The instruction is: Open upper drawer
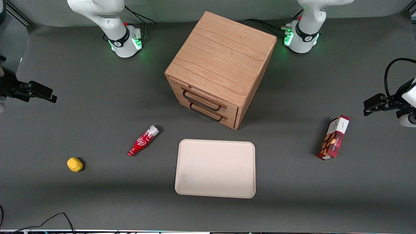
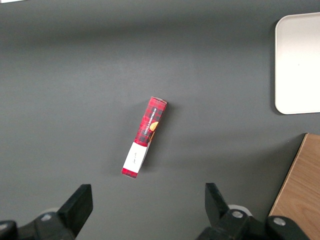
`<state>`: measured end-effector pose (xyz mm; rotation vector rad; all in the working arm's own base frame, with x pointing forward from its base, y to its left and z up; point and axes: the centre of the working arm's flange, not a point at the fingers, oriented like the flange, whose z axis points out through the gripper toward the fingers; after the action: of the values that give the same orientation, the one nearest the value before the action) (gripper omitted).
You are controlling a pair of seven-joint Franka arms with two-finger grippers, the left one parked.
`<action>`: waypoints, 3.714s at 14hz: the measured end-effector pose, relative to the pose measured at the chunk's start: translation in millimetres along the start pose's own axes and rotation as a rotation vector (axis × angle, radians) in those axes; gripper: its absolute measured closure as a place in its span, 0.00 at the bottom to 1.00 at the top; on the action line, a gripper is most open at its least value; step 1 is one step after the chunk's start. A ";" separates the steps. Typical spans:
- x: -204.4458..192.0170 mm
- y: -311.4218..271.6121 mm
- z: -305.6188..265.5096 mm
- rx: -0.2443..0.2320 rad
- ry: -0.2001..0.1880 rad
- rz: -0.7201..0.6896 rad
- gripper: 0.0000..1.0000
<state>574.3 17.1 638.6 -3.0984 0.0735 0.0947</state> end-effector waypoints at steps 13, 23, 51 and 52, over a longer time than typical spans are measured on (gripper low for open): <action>-39.5 -189.4 23.8 0.035 -0.061 -0.716 0.00; -33.4 -318.1 112.8 0.161 -0.048 -0.941 0.00; -7.8 -385.6 247.1 0.323 -0.039 -1.015 0.00; -6.0 -386.0 250.4 0.328 -0.035 -1.013 0.00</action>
<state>572.0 413.2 404.4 -2.4423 -1.2864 0.0829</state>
